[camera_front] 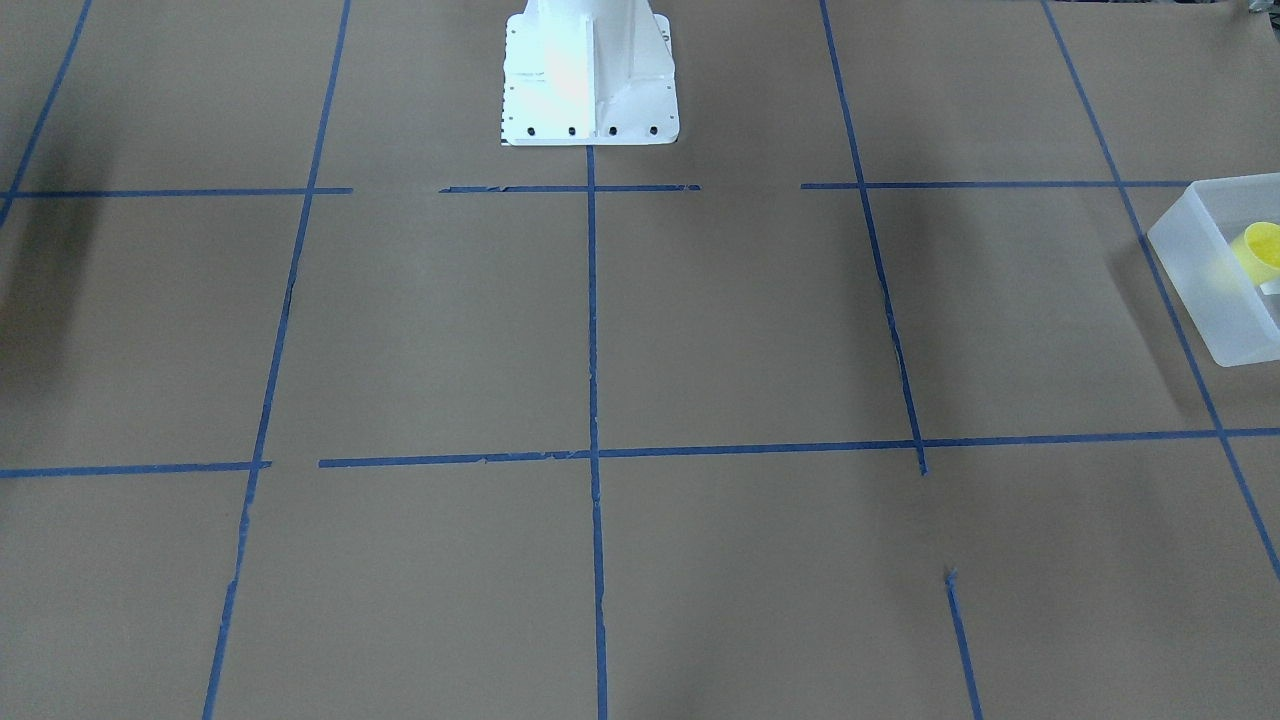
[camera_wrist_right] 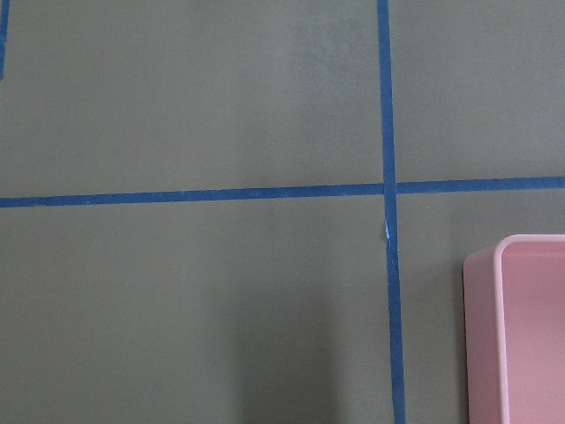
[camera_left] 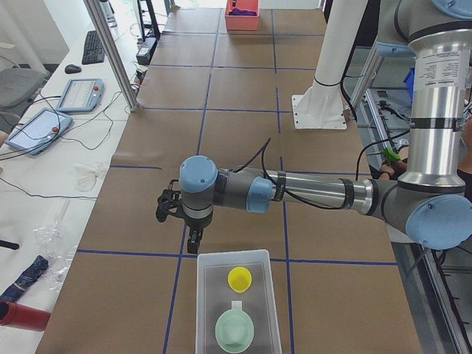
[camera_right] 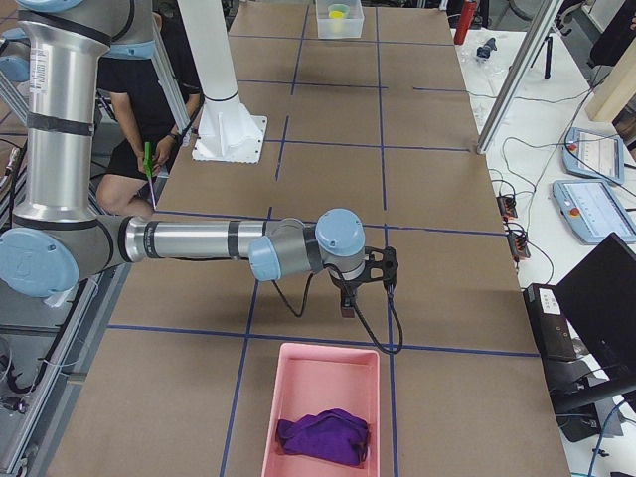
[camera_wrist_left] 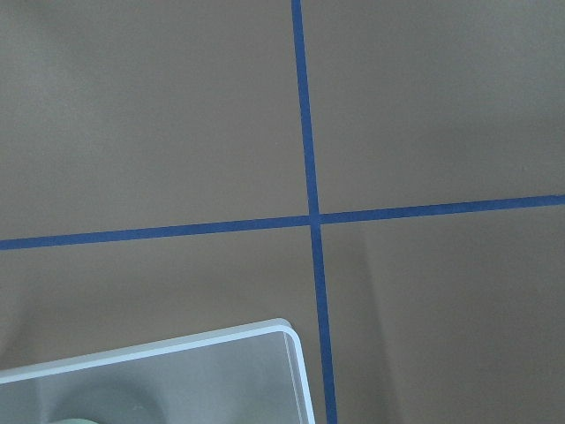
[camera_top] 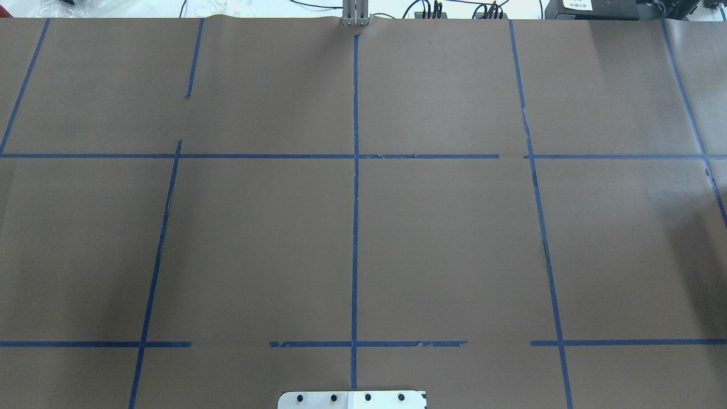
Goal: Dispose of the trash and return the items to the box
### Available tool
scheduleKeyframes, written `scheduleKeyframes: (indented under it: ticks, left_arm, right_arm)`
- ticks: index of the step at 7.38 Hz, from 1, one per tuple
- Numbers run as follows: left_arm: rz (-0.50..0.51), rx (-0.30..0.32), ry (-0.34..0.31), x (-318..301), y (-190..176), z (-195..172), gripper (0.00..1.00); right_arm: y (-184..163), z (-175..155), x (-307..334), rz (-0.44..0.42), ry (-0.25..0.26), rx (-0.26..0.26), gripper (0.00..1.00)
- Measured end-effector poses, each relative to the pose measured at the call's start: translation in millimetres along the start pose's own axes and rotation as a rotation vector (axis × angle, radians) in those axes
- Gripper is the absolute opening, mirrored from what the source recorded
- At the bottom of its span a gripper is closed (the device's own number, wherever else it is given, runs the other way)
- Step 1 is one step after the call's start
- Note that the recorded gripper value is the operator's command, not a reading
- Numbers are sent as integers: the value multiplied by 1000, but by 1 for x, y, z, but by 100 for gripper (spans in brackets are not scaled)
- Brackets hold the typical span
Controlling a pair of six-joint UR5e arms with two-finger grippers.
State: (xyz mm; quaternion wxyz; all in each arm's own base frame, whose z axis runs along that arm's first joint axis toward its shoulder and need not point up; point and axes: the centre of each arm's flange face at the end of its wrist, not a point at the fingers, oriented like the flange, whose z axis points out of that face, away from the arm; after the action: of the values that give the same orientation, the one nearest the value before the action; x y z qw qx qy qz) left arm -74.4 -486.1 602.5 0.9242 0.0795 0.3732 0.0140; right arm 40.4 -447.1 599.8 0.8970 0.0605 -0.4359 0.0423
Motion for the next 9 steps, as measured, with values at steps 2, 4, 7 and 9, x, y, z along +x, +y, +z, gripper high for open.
scheduleKeyframes:
  ticks: [2, 4, 7, 9]
  left_arm:
    - [1, 1, 0, 1, 0, 0, 100]
    - [3, 1, 2, 1, -1, 0, 100]
    - [8, 5, 1, 4, -1, -3, 100]
    - [9, 7, 1, 5, -1, -3, 100]
  right_arm:
    - [1, 0, 1, 1, -1, 0, 100]
    - [2, 0, 1, 3, 1, -1, 100]
    - [8, 5, 16, 16, 70, -3, 100]
    - [14, 10, 22, 29, 99, -31, 100]
